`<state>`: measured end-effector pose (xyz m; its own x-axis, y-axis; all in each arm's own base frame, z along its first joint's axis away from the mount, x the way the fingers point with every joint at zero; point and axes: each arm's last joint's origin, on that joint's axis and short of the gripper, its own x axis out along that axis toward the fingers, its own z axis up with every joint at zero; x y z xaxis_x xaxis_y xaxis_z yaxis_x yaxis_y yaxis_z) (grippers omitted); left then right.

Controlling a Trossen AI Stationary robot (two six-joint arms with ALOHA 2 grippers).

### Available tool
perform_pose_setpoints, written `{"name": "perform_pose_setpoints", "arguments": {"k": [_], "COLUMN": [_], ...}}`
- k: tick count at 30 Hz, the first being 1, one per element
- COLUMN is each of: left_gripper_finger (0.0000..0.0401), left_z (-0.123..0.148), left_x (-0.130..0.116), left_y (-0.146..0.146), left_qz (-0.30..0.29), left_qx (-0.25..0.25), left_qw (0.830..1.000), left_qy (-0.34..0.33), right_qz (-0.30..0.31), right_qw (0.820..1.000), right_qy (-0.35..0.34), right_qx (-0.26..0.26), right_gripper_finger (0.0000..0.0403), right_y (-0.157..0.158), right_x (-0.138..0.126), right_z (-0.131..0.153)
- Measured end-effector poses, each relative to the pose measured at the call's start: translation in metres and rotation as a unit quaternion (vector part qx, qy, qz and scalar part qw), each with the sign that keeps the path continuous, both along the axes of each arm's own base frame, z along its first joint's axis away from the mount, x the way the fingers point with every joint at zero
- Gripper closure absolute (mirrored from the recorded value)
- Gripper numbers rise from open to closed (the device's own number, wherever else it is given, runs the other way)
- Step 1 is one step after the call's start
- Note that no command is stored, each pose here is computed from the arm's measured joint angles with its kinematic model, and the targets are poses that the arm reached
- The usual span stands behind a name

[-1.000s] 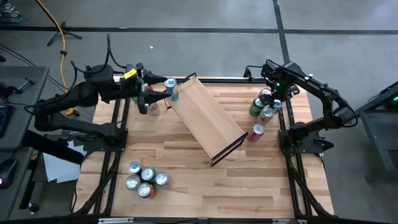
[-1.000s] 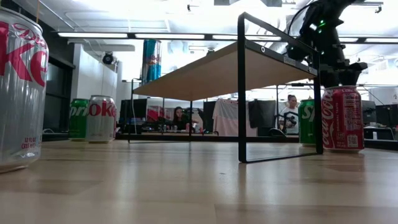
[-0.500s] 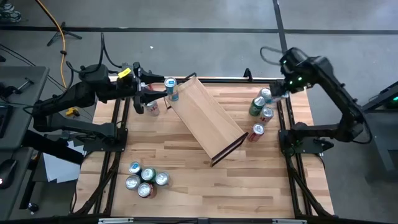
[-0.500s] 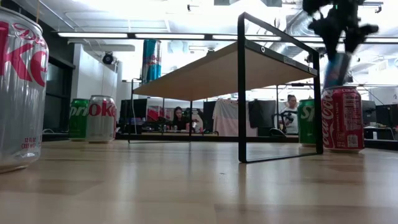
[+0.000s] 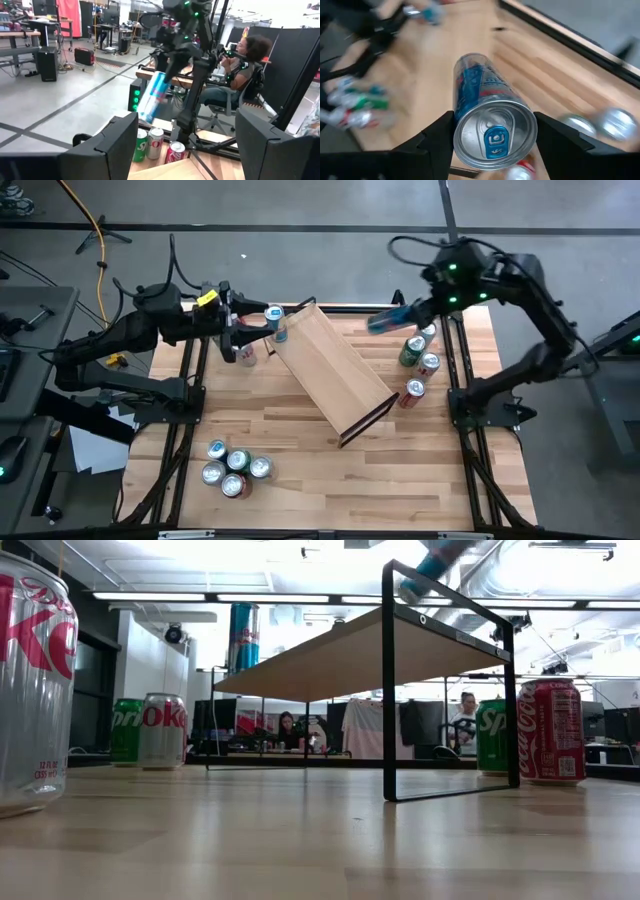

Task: Place canned beverage on shelf
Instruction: Put the top blue soda can on the shelf aligned with the other blue soda can

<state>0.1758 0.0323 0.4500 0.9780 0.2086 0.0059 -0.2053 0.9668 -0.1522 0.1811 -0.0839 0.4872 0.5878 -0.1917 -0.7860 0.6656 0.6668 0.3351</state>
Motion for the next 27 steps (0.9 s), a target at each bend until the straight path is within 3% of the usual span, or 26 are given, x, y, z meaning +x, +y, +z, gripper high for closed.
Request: {"name": "perform_pose_setpoints", "arguments": {"k": [6,13,18,22,27], "left_gripper_finger": [0.0162,0.0162,0.0162,0.0162,0.0162], "left_z": [0.001,0.001,-0.004,-0.024,-0.055], "left_x": [0.0,0.0,0.009,0.04,0.082], "left_y": [0.0,0.0,0.002,0.002,-0.004], "left_qz": [0.003,0.004,0.004,-0.016,-0.085], "left_qx": [0.017,0.015,-0.016,-0.035,-0.031], "left_qw": [1.0,1.0,1.0,0.997,0.986], "left_qy": [-0.004,-0.004,0.007,0.069,0.143], "right_qz": [0.098,0.169,0.199,0.205,0.213], "right_qw": [0.995,0.982,0.976,0.975,0.974], "right_qy": [-0.005,0.079,0.085,0.083,0.082], "right_qx": [-0.012,0.032,0.038,0.028,0.011], "right_gripper_finger": [0.0178,0.0178,0.0178,0.0178,0.0178], "right_y": [0.015,0.024,0.032,0.036,0.038], "right_x": [0.07,0.123,0.13,0.13,0.126], "right_z": [0.004,-0.044,-0.05,-0.047,-0.044]}}
